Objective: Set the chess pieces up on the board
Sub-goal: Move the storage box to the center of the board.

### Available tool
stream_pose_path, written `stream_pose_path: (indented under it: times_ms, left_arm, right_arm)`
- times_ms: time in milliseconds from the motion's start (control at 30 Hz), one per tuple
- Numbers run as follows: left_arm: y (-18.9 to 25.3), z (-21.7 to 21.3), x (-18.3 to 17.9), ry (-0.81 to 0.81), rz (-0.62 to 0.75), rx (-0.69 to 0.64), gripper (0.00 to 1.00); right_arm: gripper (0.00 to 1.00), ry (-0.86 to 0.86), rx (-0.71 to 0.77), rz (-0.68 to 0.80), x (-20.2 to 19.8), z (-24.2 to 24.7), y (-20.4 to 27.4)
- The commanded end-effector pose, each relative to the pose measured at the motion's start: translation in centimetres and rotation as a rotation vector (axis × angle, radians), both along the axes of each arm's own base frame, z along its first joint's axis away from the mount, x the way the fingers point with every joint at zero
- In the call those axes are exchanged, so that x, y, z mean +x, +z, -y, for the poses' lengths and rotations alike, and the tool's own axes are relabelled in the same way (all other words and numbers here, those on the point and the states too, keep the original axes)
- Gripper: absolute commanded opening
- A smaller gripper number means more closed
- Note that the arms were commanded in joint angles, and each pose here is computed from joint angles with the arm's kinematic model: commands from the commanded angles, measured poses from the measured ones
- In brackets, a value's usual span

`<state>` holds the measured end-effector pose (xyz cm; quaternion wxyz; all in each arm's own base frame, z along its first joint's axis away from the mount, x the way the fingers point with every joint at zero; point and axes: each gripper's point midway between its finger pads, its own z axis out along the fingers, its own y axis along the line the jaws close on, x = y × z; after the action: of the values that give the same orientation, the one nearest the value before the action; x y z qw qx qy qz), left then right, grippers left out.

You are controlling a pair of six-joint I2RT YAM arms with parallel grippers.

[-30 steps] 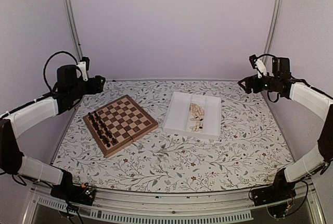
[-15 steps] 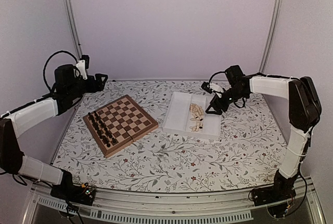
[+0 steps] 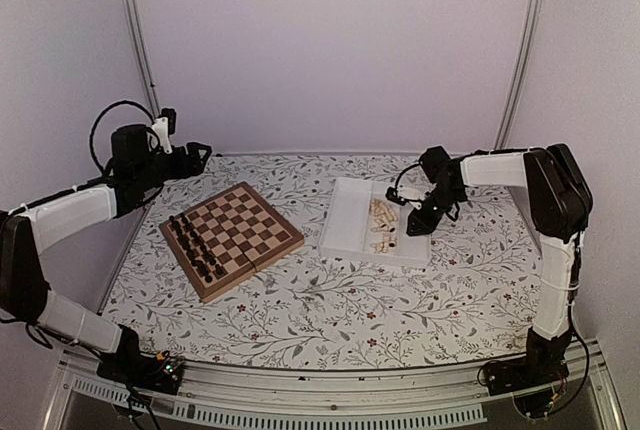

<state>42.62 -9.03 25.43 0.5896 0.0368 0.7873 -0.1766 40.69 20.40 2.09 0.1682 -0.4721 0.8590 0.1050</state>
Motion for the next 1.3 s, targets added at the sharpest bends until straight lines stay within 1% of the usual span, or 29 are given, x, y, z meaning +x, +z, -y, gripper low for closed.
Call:
stream_pose_path:
  times_ms: [0, 100, 167, 333, 367, 467, 500, 533, 600, 733, 800, 900, 933, 1100, 1267]
  left_arm:
    - [-1.5, -1.3, 2.4, 0.082, -0.109, -0.020, 0.84]
    - [-2.5, -1.5, 4.7, 0.113, -0.190, -0.026, 0.84]
    - [-4.0, -1.5, 5.8, 0.125, -0.261, -0.028, 0.84]
    - [-7.1, -1.4, 9.2, 0.149, -0.383, -0.009, 0.85]
    - [-7.1, -1.3, 10.2, 0.150, -0.390, -0.005, 0.86]
    - [-9.9, -1.3, 12.2, 0.156, -0.496, -0.004, 0.86]
    - [-11.8, -1.2, 12.7, 0.154, -0.550, 0.001, 0.87]
    - [-11.9, -1.1, 13.1, 0.146, -0.567, 0.001, 0.87]
    - [-14.1, -1.0, 13.4, 0.141, -0.633, 0.003, 0.88]
    - [-16.0, -1.8, 13.9, 0.144, -0.683, -0.024, 0.89]
    - [-16.8, -2.1, 14.1, 0.137, -0.703, -0.039, 0.91]
    - [-18.3, -2.3, 14.1, 0.112, -0.759, -0.071, 0.92]
    - [-18.9, -2.3, 14.1, 0.103, -0.774, -0.077, 0.92]
    - [-20.3, -0.9, 13.9, 0.028, -0.812, -0.113, 0.91]
    - [-22.1, 0.5, 12.7, -0.023, -0.877, -0.138, 0.92]
  right_arm:
    - [0.18, -0.142, -0.114, -0.013, 1.3, 3.3, -1.5]
    - [0.17, -0.214, -0.116, -0.028, 1.7, 5.2, -1.7]
    - [0.16, -0.260, -0.112, -0.039, 1.8, 6.7, -1.7]
    - [0.14, -0.342, -0.110, -0.055, 1.4, 10.3, -1.7]
    - [0.14, -0.350, -0.113, -0.049, 1.2, 10.9, -1.5]
    - [0.14, -0.372, -0.136, -0.031, 1.0, 12.6, -1.3]
    - [0.14, -0.383, -0.141, -0.026, 1.0, 13.1, -1.3]
    - [0.14, -0.394, -0.146, -0.020, 1.0, 13.6, -1.1]
    - [0.14, -0.412, -0.154, -0.007, 1.0, 14.4, -0.9]
    - [0.13, -0.461, -0.170, 0.011, 1.3, 16.3, -0.9]
    - [0.13, -0.481, -0.174, 0.016, 1.5, 17.0, -1.0]
    - [0.14, -0.463, -0.135, 0.012, 1.5, 16.4, -0.6]
    - [0.17, -0.453, -0.109, 0.020, 1.6, 15.9, 0.0]
    - [0.40, -0.431, -0.037, 0.074, 2.1, 14.8, 3.0]
    - [0.52, -0.424, -0.004, 0.144, 2.4, 14.6, 6.0]
